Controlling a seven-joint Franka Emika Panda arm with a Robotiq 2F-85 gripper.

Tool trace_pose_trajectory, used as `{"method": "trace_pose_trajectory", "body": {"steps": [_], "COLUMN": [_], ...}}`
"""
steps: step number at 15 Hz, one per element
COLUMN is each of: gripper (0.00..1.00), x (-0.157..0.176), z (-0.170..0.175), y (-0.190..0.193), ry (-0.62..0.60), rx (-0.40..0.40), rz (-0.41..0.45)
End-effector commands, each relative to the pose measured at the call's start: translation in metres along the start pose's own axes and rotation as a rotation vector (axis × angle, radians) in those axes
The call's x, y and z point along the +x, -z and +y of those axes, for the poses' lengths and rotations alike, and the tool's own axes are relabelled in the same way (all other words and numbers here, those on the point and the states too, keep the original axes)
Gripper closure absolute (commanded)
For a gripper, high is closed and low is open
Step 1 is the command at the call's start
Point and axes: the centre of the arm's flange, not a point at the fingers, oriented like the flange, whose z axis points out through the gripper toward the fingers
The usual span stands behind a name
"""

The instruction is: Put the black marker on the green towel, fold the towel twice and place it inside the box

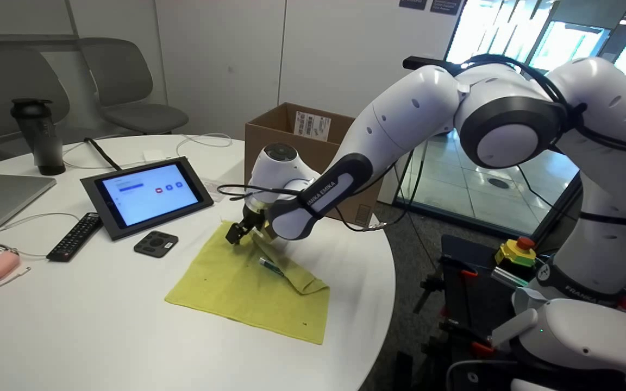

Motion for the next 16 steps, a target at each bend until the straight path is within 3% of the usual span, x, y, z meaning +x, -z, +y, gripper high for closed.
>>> {"method": "trace_pose_trajectory", "body": {"steps": [1, 4, 6, 11, 14, 16], "gripper": [0.0, 0.0, 0.26, 0.58, 0.84, 0.89], "x": [0.015, 0.019, 0.02, 0.025, 0.025, 0.024], "z": [-0.005, -0.004, -0.004, -0.006, -0.011, -0.017], "y": [-0.019, -0.019, -0.017, -0.011, -0.006, -0.001], "ry": [0.003, -0.004, 0.0, 0.01, 0.024, 0.034], "rx": [0.022, 0.036, 0.041, 0.04, 0.052, 0.068], "rz": [-0.037, -0.059, -0.069, -0.076, -0.079, -0.081]}}
